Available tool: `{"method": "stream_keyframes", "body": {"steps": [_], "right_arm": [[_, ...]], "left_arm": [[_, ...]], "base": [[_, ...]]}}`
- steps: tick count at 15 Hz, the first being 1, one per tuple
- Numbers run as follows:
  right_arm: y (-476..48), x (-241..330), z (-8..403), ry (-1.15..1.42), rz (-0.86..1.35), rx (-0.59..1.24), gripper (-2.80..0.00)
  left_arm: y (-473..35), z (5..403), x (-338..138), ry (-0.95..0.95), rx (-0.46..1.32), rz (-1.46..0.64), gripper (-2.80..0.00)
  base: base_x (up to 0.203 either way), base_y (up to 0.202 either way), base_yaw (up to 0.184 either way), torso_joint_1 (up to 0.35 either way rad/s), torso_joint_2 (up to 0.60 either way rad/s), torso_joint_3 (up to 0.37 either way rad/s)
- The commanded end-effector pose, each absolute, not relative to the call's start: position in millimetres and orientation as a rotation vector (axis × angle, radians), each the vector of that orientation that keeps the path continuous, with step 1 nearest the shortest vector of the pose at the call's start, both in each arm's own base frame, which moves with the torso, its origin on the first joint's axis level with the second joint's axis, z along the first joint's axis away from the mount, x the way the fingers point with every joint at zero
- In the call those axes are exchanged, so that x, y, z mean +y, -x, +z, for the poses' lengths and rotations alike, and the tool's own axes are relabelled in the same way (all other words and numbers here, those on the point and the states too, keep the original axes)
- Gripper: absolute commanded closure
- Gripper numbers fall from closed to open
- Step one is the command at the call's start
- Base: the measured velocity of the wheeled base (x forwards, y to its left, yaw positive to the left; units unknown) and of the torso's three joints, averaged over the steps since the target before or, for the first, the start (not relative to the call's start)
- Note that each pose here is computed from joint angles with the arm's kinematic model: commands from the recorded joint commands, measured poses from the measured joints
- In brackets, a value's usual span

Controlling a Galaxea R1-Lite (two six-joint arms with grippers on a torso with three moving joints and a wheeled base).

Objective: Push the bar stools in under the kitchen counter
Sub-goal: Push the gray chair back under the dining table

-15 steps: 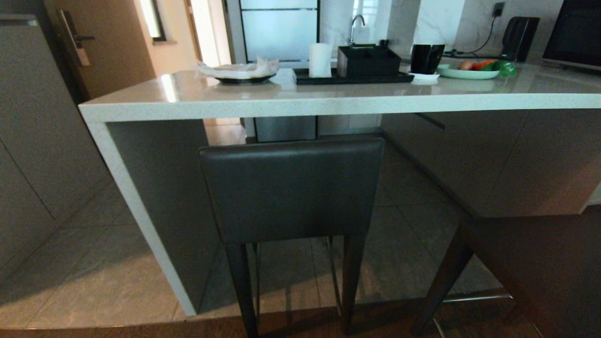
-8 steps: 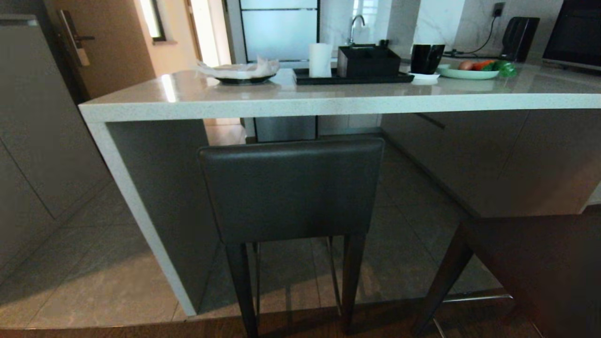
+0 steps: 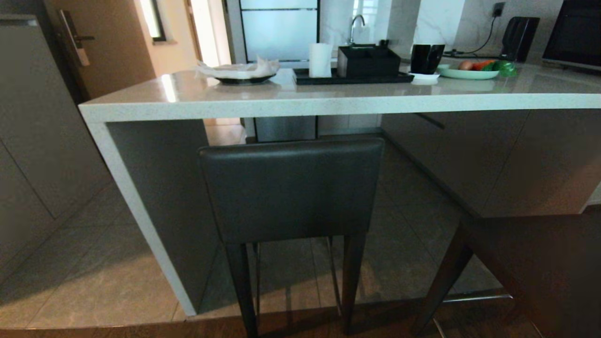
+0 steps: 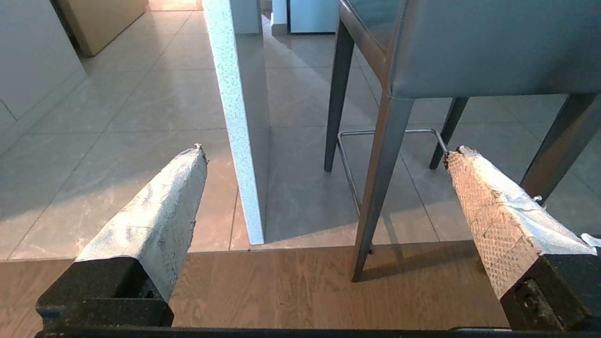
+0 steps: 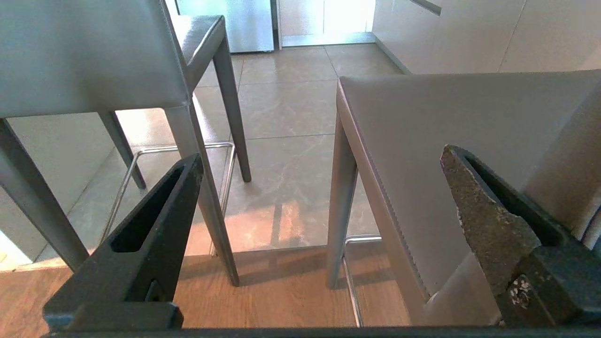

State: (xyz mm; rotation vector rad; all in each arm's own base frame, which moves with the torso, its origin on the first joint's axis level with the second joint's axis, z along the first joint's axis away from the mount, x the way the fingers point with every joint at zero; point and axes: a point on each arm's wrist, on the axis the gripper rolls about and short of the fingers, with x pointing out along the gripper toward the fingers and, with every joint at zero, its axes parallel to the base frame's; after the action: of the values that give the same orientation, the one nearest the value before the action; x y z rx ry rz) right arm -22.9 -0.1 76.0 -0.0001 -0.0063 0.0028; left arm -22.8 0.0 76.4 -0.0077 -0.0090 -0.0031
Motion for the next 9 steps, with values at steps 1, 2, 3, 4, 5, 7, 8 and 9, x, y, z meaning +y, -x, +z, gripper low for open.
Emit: {"method": "stream_keyframes", "body": {"steps": [1,2,3,4,5,7,8,9], "right_arm": [[22.7,-0.1,75.7,-0.001,0.003,-0.005,-2.80],[22.7,-0.1,75.7,-0.001,0.003,-0.005,-2.80],[22.7,0.0,75.7,0.006,0.005,-0.005,-2.80],[22.7,0.0,75.7,0.008,0.005,-0.005,-2.80],[22.7,0.0,75.7,0.002,0.005,-0.005,-2.80],[22.7,0.0,75.7,0.004,0.005,-0.005,0.00],[22.7,0.0,75.7,0.000,0.005,-0.005,0.00],[22.7,0.0,75.7,0.000,0.005,-0.005,0.00]], "left_arm": [[22.6,76.0,0.0,0.009,-0.006,-0.002,-2.80],[22.6,76.0,0.0,0.009,-0.006,-0.002,-2.80],[22.7,76.5,-0.1,0.006,-0.008,0.000,-2.80],[22.6,76.0,0.0,0.007,-0.006,-0.001,-2.80],[22.6,76.0,0.0,0.009,-0.006,-0.002,-2.80],[22.6,76.0,-0.1,0.007,-0.006,0.000,0.00],[22.6,76.0,-0.1,0.008,-0.006,0.000,0.00],[22.6,76.0,-0.1,0.009,-0.006,-0.001,0.00]], "base": [[0.000,0.000,0.000,0.000,0.00,0.000],[0.000,0.000,0.000,0.000,0.00,0.000],[0.000,0.000,0.000,0.000,0.00,0.000],[0.000,0.000,0.000,0.000,0.00,0.000],[0.000,0.000,0.000,0.000,0.00,0.000],[0.000,0.000,0.000,0.000,0.00,0.000],[0.000,0.000,0.000,0.000,0.00,0.000],[0.000,0.000,0.000,0.000,0.00,0.000]]}}
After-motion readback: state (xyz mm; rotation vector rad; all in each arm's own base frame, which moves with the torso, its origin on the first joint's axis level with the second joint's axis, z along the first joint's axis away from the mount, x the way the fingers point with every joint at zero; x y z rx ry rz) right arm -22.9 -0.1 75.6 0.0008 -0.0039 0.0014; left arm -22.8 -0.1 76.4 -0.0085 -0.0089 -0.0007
